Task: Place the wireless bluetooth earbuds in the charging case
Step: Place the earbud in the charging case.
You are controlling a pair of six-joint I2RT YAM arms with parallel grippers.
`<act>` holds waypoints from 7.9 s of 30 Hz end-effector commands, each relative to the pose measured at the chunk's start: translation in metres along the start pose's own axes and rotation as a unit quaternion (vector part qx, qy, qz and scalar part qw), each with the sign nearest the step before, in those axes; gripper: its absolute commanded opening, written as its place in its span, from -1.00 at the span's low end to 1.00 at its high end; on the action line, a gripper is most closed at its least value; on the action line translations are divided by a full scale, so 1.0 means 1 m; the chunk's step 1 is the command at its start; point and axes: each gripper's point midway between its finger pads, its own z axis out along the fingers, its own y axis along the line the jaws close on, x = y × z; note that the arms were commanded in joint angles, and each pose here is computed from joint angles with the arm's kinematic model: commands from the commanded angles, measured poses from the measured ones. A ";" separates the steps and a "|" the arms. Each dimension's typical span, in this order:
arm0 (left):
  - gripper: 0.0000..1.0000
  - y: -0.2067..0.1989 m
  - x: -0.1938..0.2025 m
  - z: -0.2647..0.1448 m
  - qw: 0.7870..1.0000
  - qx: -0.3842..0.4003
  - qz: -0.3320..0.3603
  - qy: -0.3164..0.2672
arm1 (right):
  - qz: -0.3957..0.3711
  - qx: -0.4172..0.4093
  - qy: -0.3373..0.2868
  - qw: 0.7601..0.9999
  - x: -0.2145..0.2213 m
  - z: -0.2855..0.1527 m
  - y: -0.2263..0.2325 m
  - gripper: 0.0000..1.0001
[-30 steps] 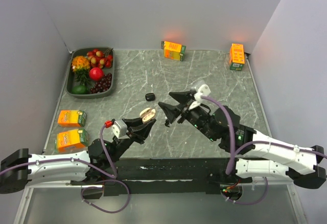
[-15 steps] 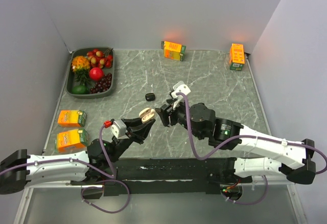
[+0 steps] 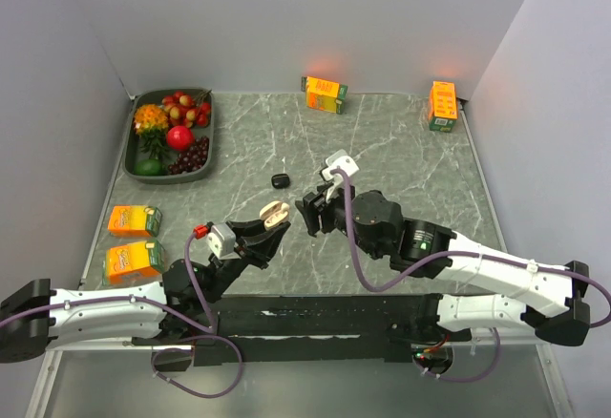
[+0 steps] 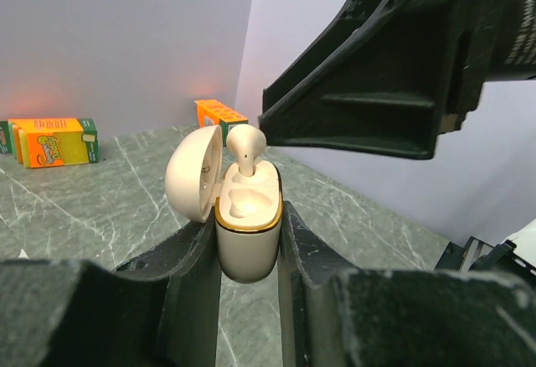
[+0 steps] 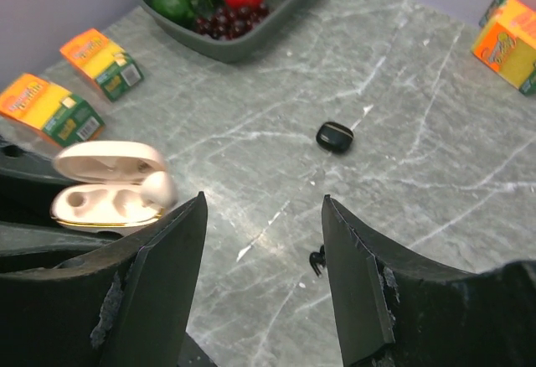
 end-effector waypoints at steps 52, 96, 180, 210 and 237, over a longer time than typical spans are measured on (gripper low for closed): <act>-0.98 -0.003 -0.017 0.002 0.999 0.004 -0.023 -0.029 | 0.073 -0.104 0.005 0.992 -0.026 -0.002 0.025 0.33; -0.98 -0.003 -0.019 0.000 0.999 0.006 -0.023 -0.029 | 0.061 -0.052 0.019 0.997 -0.025 0.014 0.010 0.34; -0.98 -0.006 -0.006 0.002 0.998 0.032 0.052 -0.011 | 0.169 -0.286 0.091 0.939 -0.024 -0.019 0.074 0.91; -0.98 -0.005 -0.010 0.005 0.998 0.024 0.050 -0.018 | 0.170 -0.288 0.100 0.937 -0.026 -0.033 0.088 0.93; -0.98 -0.012 -0.021 0.003 0.998 0.044 0.038 -0.038 | 0.160 -0.215 0.081 0.960 -0.044 -0.037 0.063 0.98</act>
